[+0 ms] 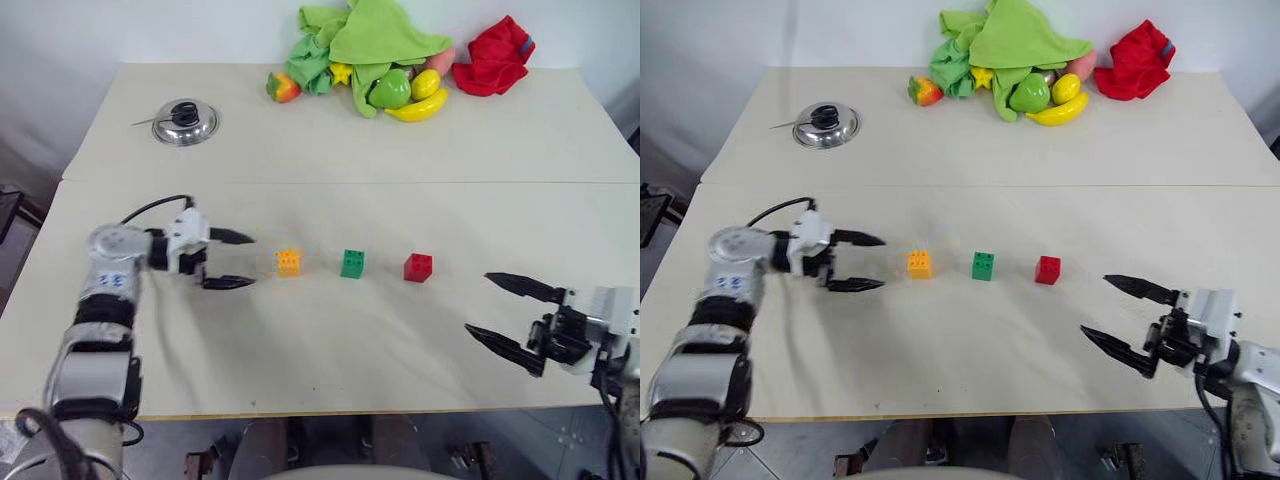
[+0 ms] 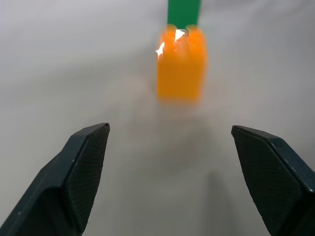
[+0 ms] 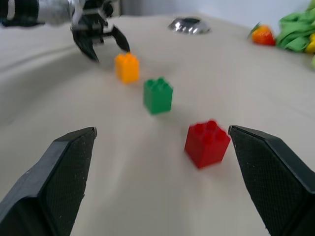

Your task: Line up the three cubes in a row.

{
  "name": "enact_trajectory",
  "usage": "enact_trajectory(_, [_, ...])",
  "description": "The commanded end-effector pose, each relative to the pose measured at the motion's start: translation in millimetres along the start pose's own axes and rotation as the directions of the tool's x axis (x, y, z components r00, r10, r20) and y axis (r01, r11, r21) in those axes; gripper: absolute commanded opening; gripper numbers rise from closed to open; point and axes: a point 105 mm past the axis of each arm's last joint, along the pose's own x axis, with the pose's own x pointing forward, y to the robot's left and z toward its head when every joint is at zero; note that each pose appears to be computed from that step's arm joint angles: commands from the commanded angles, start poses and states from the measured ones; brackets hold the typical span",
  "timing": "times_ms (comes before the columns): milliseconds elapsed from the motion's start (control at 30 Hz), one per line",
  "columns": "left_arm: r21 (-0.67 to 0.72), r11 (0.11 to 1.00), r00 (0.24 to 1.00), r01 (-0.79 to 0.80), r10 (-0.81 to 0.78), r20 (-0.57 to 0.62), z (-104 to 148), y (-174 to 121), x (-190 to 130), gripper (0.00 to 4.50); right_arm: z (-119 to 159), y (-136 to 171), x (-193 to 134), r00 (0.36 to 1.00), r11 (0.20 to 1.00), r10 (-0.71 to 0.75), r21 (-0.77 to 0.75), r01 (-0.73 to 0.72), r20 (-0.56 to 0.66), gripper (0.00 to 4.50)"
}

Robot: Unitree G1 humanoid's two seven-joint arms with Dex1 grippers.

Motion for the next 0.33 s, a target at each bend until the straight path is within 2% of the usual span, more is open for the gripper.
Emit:
enact_trajectory(33, [-0.032,0.998,0.998,0.057,-0.056,0.026,7,-32,-24,4.22,4,-2,-15,0.999,0.999,0.035,-0.026,-0.036,-0.029,4.5])
enact_trajectory(133, [-0.052,0.997,0.999,-0.05,0.05,0.016,4,-44,-38,4.22,-6,-3,-23,0.995,0.997,0.054,-0.045,-0.058,-0.086,4.5])
enact_trajectory(333, [-0.087,0.958,0.95,-0.272,0.282,0.137,22,-43,-46,4.22,-4,-15,-25,0.999,0.997,-0.006,-0.075,0.002,-0.049,4.5])
